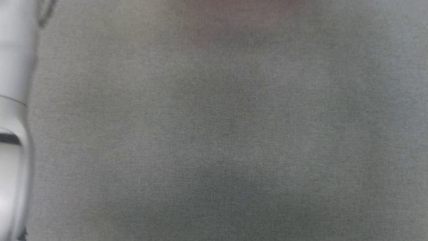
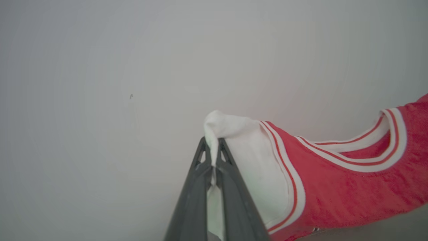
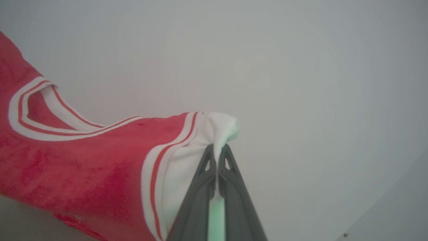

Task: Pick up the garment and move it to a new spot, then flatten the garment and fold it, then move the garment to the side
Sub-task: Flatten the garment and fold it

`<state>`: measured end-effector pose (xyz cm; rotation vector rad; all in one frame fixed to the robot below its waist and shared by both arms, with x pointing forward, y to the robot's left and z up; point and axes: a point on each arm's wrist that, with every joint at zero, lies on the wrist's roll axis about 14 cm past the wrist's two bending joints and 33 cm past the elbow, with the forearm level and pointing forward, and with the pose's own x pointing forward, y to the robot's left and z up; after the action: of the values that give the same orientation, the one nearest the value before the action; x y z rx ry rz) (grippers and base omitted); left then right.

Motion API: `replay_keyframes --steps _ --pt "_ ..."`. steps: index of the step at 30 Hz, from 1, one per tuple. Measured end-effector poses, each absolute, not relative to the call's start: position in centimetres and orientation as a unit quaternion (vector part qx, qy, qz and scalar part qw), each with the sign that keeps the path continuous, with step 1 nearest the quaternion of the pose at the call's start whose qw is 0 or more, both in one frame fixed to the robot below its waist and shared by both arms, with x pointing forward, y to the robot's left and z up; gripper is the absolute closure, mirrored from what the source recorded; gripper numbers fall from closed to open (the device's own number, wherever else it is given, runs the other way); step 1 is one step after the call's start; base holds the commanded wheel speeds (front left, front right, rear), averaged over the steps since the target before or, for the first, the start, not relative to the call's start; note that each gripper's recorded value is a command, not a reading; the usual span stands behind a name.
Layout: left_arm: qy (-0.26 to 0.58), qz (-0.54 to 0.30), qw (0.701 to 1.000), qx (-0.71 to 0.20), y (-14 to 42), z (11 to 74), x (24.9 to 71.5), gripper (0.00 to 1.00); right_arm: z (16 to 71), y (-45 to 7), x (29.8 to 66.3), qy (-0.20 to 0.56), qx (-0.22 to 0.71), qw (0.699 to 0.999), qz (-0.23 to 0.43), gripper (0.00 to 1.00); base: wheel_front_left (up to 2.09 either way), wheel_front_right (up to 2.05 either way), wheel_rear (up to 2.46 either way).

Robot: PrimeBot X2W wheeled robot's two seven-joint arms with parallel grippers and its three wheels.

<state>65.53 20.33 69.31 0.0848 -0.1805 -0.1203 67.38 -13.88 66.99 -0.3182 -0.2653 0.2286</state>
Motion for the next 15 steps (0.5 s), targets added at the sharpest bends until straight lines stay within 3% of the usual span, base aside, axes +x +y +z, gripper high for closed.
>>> replay_keyframes --steps 11,15 --pt "0.158 -0.096 0.983 0.010 19.9 57.0 58.0 1.00 57.2 -10.9 60.9 0.014 -0.114 0.979 0.169 1.00 0.00 0.00 0.00" --pt "0.199 -0.106 0.974 -0.003 20.3 55.0 55.2 1.00 56.1 -10.9 58.7 0.034 -0.111 0.976 0.187 1.00 0.00 0.00 0.00"
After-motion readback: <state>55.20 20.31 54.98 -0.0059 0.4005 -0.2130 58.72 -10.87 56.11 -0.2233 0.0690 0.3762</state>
